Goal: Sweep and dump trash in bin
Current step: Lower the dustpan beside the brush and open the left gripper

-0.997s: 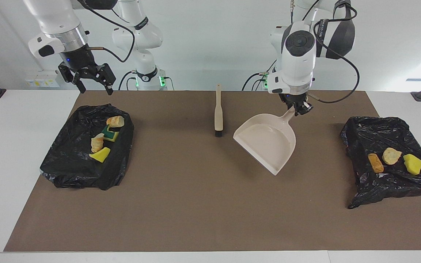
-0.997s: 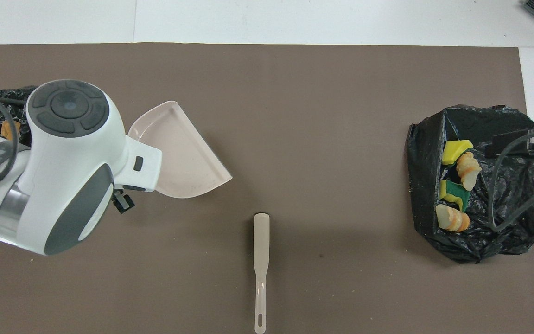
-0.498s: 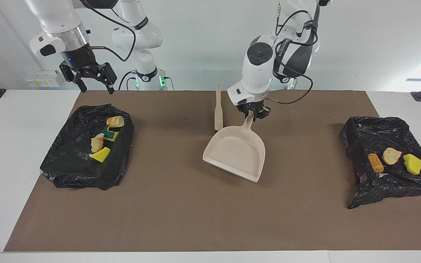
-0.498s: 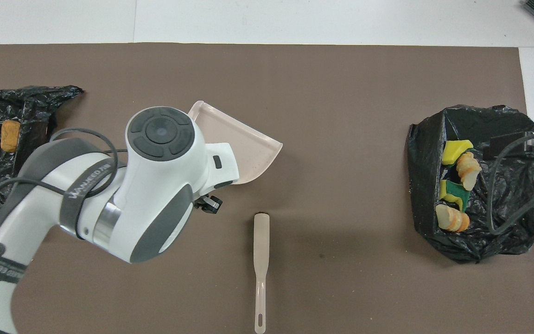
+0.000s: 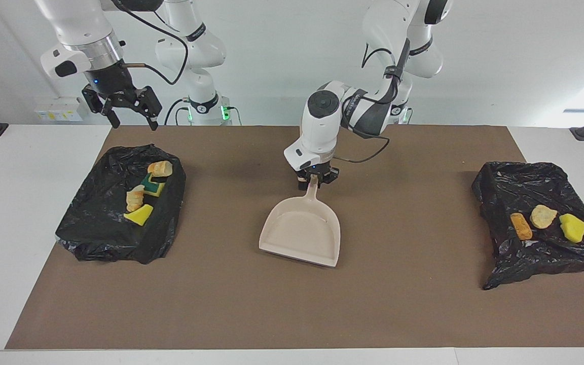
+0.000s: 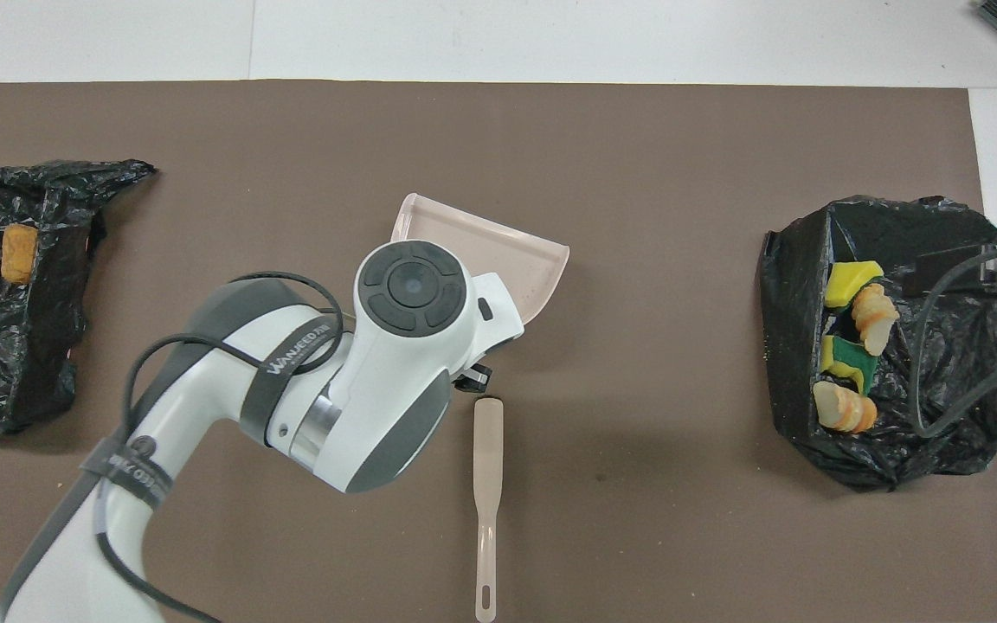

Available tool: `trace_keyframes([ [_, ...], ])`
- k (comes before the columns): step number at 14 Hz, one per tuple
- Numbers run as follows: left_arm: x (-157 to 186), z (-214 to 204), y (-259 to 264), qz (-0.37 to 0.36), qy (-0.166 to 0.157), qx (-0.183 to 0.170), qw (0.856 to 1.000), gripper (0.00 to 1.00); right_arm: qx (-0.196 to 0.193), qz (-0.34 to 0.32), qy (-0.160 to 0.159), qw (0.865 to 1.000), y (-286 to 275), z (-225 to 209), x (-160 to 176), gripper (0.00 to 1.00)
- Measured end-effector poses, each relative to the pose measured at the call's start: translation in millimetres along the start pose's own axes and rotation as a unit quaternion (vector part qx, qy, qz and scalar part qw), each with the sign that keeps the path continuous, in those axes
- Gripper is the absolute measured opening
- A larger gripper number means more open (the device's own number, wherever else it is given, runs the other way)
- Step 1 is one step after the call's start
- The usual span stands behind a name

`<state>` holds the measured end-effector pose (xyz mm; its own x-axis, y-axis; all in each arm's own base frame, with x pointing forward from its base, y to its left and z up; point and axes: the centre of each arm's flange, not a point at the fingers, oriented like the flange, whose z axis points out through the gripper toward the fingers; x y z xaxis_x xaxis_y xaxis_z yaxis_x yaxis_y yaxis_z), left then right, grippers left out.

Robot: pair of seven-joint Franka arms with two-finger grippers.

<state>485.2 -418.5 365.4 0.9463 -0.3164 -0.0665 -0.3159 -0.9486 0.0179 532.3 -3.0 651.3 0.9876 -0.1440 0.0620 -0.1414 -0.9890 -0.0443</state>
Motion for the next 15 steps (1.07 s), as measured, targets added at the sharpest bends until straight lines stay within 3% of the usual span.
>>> trace_keyframes([
  [4,6.4,1.5,5.9,-0.003,0.009,-0.002,1.000,0.43,0.000,0.000,0.000,1.000,0.0,0.0,0.0,1.00],
  [7,14.6,-20.2,-13.8,-0.019,0.026,-0.005,0.999,0.74,0.000,0.000,0.000,1.000,0.0,0.0,0.0,1.00],
  [9,25.6,-38.8,-53.6,-0.049,0.039,-0.009,0.998,0.97,0.000,0.000,0.000,1.000,0.0,0.0,0.0,1.00],
  [12,39.7,-55.3,-125.6,-0.095,0.048,-0.013,0.994,1.00,0.000,0.000,0.000,1.000,0.0,0.0,0.0,1.00],
  [15,43.9,-69.1,-170.0,-0.086,0.059,-0.014,0.994,1.00,0.000,0.000,0.000,1.000,0.0,0.0,0.0,1.00],
])
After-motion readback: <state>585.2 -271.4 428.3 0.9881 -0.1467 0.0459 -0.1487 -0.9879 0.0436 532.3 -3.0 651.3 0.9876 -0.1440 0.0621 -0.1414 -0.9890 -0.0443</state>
